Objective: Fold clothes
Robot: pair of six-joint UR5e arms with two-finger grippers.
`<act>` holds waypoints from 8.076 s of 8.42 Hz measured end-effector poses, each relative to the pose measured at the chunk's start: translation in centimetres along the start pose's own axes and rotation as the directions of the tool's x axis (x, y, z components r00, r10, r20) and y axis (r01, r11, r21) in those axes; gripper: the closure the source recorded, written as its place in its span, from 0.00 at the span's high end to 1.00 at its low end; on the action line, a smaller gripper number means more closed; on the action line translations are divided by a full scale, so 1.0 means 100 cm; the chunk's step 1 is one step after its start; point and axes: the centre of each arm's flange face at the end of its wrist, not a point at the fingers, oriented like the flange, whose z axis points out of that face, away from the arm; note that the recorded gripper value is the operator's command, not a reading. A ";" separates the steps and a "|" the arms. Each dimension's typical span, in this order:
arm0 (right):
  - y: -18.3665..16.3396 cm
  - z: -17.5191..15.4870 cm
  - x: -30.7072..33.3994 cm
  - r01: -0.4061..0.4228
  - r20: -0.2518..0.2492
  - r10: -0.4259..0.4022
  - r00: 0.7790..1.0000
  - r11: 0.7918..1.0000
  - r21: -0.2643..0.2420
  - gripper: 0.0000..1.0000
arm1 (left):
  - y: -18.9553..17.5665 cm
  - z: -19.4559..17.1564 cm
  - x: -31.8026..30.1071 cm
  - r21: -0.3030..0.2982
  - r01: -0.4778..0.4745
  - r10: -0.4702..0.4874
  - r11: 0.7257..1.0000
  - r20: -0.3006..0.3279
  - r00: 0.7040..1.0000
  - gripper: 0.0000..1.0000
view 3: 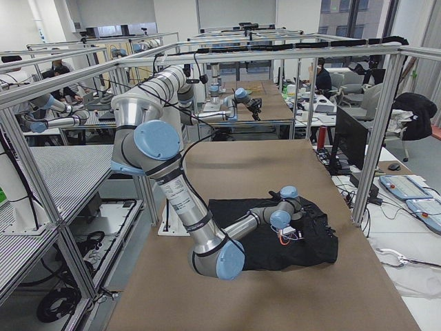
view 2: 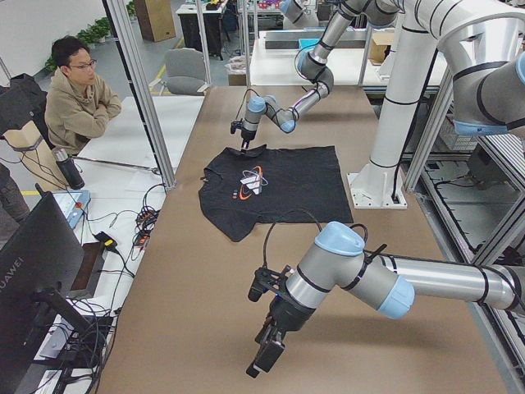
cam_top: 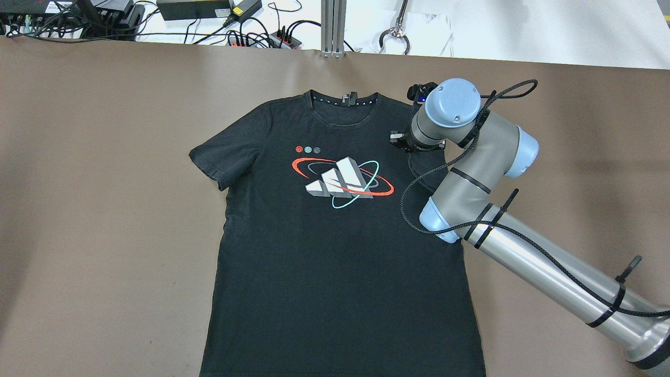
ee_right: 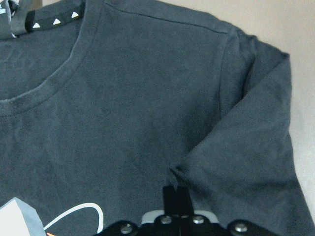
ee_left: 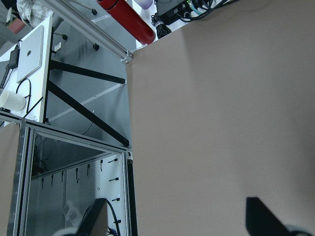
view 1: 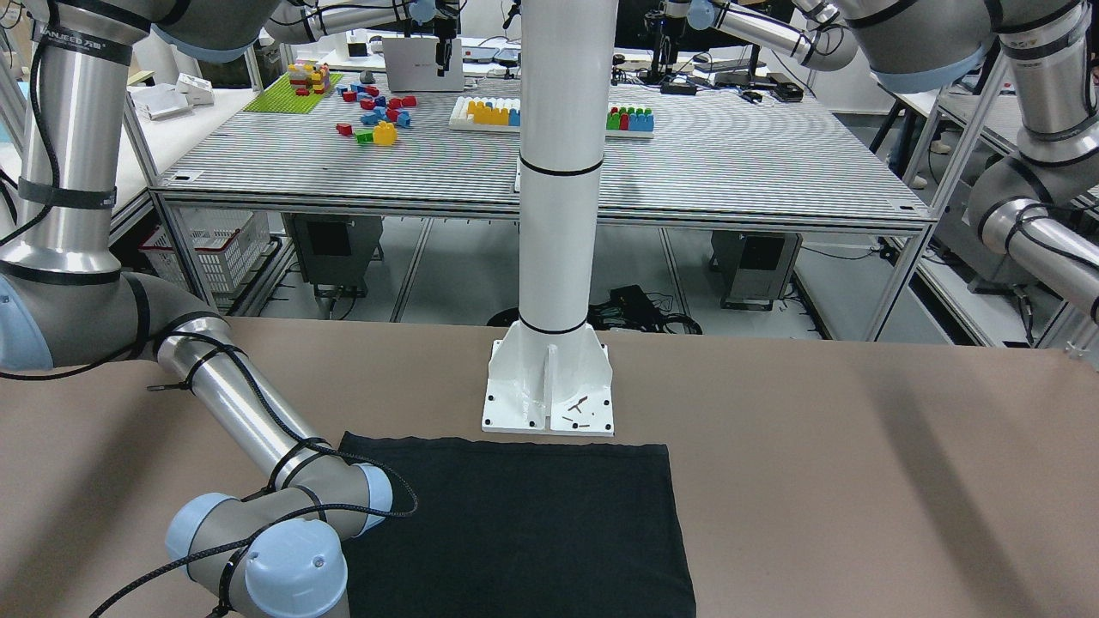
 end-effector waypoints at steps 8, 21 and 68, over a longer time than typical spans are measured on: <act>0.012 0.020 -0.025 -0.040 -0.034 0.041 0.999 0.998 0.041 0.94 | 0.001 -0.001 0.000 0.000 -0.001 0.001 1.000 -0.001 1.000 1.00; 0.117 0.000 0.038 0.022 0.024 -0.022 0.999 1.000 -0.004 0.94 | 0.001 0.000 -0.001 0.006 -0.009 0.009 1.000 0.000 1.000 1.00; 0.165 -0.063 0.057 -0.003 -0.026 0.002 1.000 1.000 -0.015 0.94 | -0.298 0.015 0.677 -0.372 0.271 -0.459 0.888 -0.670 0.583 0.69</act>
